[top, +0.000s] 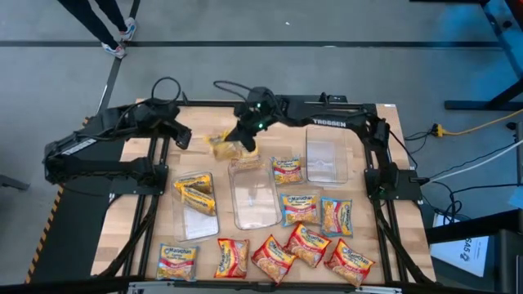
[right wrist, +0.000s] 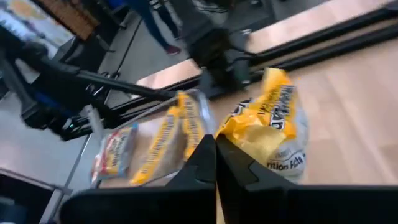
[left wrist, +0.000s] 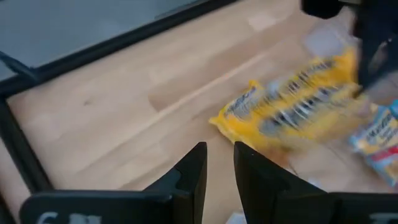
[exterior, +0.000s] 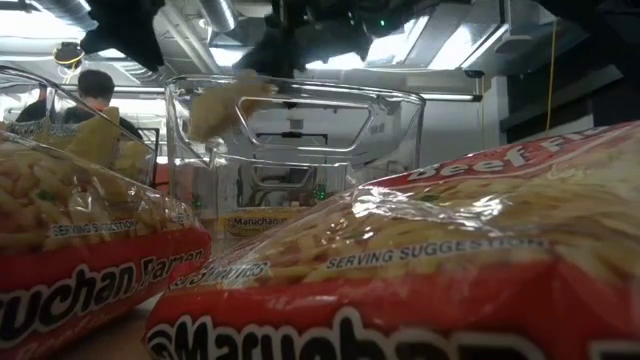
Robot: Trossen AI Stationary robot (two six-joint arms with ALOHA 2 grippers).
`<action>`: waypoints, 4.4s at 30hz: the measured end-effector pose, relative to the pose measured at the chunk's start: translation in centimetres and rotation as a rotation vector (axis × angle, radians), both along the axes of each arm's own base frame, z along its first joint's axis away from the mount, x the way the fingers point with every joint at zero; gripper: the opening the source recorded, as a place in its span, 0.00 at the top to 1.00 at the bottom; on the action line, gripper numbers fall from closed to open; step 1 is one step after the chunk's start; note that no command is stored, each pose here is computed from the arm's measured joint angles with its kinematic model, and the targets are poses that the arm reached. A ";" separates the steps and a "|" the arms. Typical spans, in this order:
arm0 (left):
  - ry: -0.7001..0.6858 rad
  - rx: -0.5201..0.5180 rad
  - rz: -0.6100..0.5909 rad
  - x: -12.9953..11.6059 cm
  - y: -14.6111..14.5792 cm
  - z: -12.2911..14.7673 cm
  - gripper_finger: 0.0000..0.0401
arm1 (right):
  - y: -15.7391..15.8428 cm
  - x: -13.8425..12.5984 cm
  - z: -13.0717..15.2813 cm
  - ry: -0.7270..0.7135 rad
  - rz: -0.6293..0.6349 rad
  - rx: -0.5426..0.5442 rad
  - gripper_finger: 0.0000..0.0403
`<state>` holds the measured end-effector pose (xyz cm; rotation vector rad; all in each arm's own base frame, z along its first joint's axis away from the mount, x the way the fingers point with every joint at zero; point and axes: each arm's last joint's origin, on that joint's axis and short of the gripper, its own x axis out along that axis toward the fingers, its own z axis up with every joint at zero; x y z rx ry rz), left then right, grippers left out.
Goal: Sort Maruchan noodles
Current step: Put the yellow noodle pack into the left transparent bin
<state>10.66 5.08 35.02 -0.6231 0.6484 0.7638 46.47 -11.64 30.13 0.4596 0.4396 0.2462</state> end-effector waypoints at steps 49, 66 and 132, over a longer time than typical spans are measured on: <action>-0.041 -0.488 -0.400 -5.4 -4.4 -0.6 0.81 | 19.4 5.4 -1.8 -0.269 0.009 -0.105 1.00; -0.055 -0.369 -0.382 -5.4 -4.2 -2.4 0.74 | 19.3 5.4 -1.8 -0.269 0.008 -0.105 1.00; -0.130 -0.567 -0.800 -3.5 -5.3 -5.2 0.74 | 18.8 5.5 -1.2 -0.321 -0.076 -0.129 1.00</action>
